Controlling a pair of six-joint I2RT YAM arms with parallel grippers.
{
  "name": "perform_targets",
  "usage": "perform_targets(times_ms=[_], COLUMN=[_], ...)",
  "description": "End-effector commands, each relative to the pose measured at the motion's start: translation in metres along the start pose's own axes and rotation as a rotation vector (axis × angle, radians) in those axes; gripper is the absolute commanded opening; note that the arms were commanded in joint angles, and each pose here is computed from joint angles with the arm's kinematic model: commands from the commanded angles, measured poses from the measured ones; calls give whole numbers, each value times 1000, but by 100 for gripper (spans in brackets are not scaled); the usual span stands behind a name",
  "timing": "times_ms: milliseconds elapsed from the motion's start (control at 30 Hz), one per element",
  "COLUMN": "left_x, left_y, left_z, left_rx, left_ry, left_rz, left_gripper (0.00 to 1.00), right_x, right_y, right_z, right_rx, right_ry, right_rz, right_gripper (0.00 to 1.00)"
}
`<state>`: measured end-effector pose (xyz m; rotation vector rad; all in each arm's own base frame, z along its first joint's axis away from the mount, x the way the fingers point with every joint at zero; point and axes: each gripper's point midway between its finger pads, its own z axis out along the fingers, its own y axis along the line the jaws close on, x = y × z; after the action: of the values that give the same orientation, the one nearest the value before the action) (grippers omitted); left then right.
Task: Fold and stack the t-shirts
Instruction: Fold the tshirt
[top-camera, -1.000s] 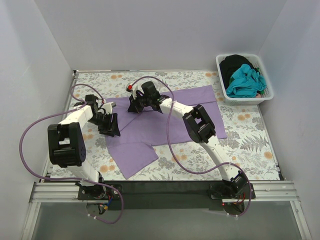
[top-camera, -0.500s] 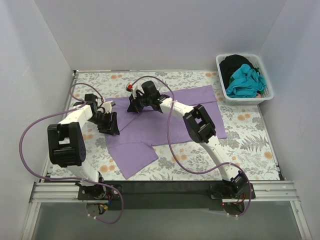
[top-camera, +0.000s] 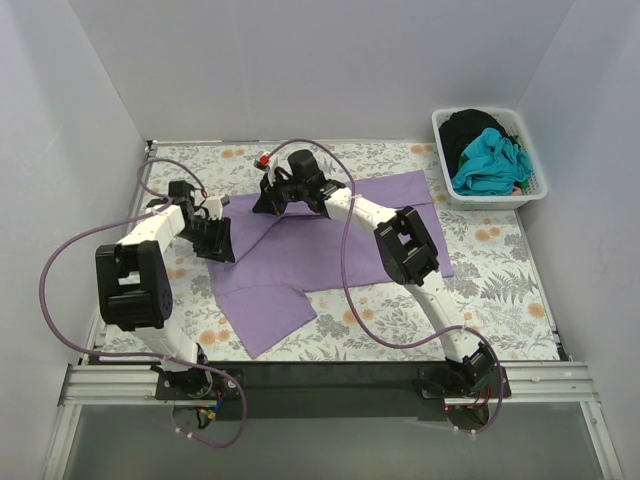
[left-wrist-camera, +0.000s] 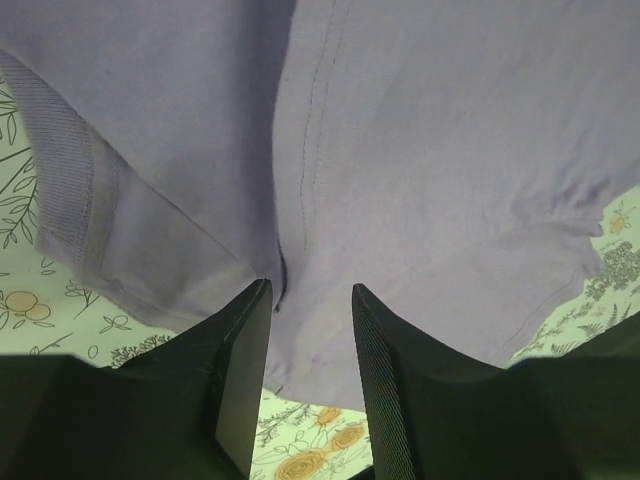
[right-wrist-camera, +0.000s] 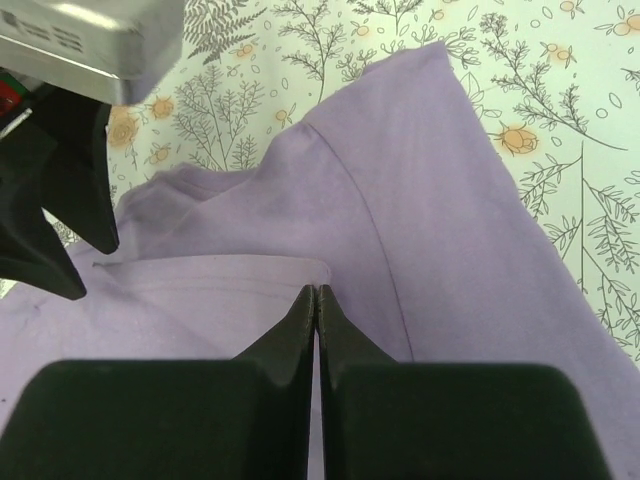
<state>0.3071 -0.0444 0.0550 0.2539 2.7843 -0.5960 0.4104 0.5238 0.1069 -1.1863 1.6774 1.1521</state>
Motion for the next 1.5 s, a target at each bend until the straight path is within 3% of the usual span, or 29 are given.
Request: perform_targets(times_ms=[0, 200, 433, 600, 900, 1467], left_x=[7, 13, 7, 2, -12, 3], left_y=[8, 11, 15, 13, -9, -20], left_z=[7, 16, 17, 11, -32, -46], left_rx=[-23, -29, -43, -50, -38, -19], left_ry=[17, 39, 23, 8, -37, -4], left_rz=[12, 11, 11, 18, 59, 70], left_gripper=[37, 36, 24, 0, 0, 0], right_x=[-41, -38, -35, -38, -47, -39], right_y=[13, 14, 15, 18, 17, 28], right_z=[-12, -13, -14, -16, -29, -44], right_rx=[-28, -33, -36, -48, -55, -90], right_ry=[-74, -68, -63, -68, -80, -59], right_rz=[-53, -23, -17, -9, -1, 25], right_gripper=[1, 1, 1, 1, 1, 1])
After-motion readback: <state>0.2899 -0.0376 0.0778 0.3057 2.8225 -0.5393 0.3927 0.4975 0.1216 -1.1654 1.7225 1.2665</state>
